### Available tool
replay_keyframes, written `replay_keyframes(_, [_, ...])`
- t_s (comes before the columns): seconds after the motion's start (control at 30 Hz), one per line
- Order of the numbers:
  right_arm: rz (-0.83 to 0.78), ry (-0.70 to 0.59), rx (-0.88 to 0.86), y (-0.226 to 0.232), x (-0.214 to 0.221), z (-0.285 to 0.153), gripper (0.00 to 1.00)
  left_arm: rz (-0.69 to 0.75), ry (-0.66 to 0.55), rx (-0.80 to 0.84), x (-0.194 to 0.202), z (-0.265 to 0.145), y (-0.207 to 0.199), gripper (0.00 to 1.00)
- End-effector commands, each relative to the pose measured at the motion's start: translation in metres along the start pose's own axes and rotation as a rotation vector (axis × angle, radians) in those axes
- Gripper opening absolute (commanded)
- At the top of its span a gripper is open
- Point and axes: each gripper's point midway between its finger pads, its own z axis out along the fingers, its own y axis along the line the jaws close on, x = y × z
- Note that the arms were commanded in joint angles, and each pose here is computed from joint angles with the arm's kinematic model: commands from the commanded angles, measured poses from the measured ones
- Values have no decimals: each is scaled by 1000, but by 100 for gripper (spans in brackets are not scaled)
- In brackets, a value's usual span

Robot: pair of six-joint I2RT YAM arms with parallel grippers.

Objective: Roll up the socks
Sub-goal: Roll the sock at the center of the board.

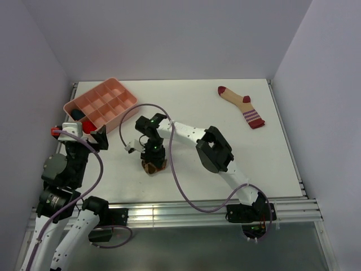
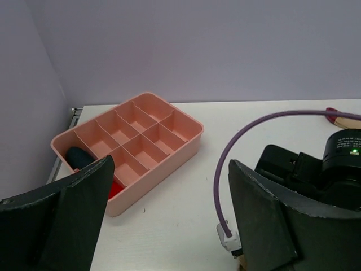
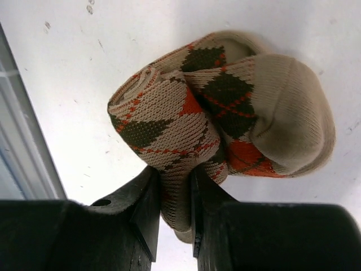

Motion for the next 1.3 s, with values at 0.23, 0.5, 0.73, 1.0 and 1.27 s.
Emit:
replay_keyframes(0.23, [257,273,-92,-9,83,59,0,171,76,549,16,-45,-78,82])
replay_keyframes(0.5, [312,288,-73,-17,96,57,0,107,259,806,78,-46,-122,77])
replay_keyframes(0.73, [306,268,-58,-20,92,50,0,120,424,860,112,-33,-141,73])
replay_keyframes(1.0, [303,271,-52,-19,93,50,0,444,567,918,187,-28,-155,75])
replay_keyframes(1.27, [297,264,-57,-17,92,49,0,490,529,928,237,-31,-156,64])
